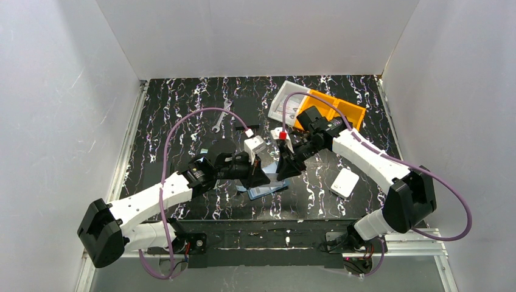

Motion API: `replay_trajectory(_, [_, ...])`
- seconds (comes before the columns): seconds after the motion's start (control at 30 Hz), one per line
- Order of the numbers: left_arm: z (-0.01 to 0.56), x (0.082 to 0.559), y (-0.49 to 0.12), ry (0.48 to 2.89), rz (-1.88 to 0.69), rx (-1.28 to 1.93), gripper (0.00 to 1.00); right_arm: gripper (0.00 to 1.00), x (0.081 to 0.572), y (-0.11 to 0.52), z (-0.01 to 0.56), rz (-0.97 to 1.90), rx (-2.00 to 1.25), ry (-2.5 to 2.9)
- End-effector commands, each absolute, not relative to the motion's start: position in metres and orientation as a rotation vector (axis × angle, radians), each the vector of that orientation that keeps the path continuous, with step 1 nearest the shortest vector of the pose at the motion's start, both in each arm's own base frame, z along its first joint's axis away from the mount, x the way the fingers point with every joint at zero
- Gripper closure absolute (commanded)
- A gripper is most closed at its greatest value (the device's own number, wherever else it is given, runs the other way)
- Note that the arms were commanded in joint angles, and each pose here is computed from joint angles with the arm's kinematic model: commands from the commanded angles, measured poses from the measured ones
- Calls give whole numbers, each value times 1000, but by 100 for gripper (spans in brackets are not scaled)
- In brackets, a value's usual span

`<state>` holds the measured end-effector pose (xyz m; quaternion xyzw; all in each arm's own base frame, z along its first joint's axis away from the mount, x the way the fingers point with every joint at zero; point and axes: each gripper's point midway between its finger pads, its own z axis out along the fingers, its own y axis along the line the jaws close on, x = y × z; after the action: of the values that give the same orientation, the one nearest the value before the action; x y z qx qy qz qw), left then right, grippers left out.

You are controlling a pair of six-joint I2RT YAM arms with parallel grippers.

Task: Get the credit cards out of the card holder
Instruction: Place the credit card in the storage box.

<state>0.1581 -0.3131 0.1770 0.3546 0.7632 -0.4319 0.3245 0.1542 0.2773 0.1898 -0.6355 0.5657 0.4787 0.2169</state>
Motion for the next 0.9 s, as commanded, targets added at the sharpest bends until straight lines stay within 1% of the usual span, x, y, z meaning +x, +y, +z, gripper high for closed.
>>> replay_trajectory(0.0, [204,161,-316,1904,-1150,920,100,75,148,282,194,1397,-1741,1553])
replay_trajectory(0.07, [205,161,-316,1903,-1149,917,100,83,147,283,194,1407,-1741,1554])
replay_trajectory(0.13, [204,162,-316,1908,-1147,908,100,95,148,283,197,1406,-1743,1547])
replay_trajectory(0.17, [204,164,-315,1915,-1139,894,100,99,149,283,198,1398,-1747,1551])
replay_trajectory(0.2, [203,167,-313,1927,-1119,865,97,99,151,282,199,1377,-1750,1564])
replay_trajectory(0.27, [202,179,-305,1965,-1048,758,73,99,162,280,200,1287,-1746,1610])
replay_trajectory(0.3, [203,184,-298,1982,-1012,684,59,99,169,278,200,1235,-1744,1632])
replay_trajectory(0.4, [215,198,-271,1956,-915,480,6,99,194,270,204,1114,-1704,1669])
replay_trajectory(0.43, [214,200,-264,1955,-896,425,2,99,203,268,206,1079,-1684,1677])
replay_trajectory(0.47, [221,201,-254,1931,-889,364,2,99,214,265,207,1036,-1659,1697])
replay_trajectory(0.53, [215,200,-236,1940,-854,274,2,99,242,261,211,908,-1607,1729])
replay_trajectory(0.7, [195,185,-216,2007,-843,222,2,99,328,241,229,560,-1408,1807])
replay_trajectory(0.87, [172,175,-206,2077,-851,143,2,99,389,228,245,372,-1309,1807])
